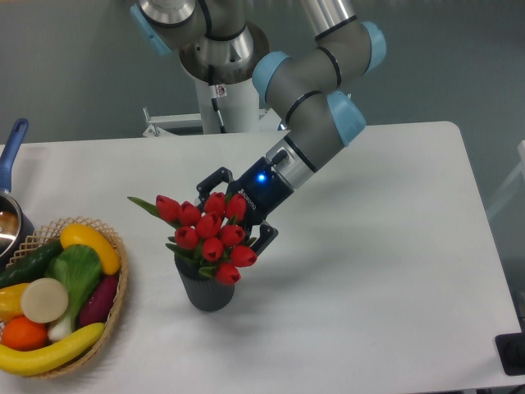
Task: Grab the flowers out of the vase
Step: 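Close the gripper around the tulip stems just below the blooms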
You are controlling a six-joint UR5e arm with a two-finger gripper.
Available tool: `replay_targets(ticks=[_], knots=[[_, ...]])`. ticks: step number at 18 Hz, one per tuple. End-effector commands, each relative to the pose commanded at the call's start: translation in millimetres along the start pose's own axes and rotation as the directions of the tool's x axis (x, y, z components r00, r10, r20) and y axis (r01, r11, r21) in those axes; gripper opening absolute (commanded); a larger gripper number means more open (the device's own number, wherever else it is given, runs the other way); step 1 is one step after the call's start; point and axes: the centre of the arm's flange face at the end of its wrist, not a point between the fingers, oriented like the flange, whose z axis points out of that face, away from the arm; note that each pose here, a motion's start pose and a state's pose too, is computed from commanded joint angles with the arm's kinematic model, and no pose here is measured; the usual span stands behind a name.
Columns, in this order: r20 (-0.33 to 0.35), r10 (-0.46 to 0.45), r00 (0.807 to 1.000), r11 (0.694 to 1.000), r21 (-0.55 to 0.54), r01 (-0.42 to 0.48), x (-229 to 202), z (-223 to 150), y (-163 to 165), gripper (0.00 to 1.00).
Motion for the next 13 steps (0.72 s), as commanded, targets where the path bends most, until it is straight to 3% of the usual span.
replay_targets(ticks=[7, 9, 13], knots=[[-0.004, 0.003, 1.0, 0.999, 0.035, -0.003, 0.4, 3.9, -1.0, 0.99], [-0.004, -0.001, 1.0, 0.999, 0.037, 0.001, 0.4, 3.9, -1.1, 0.76], [0.003, 0.002, 1.0, 0.999, 0.037, -0.002, -1.0, 0.5, 1.1, 0.67]])
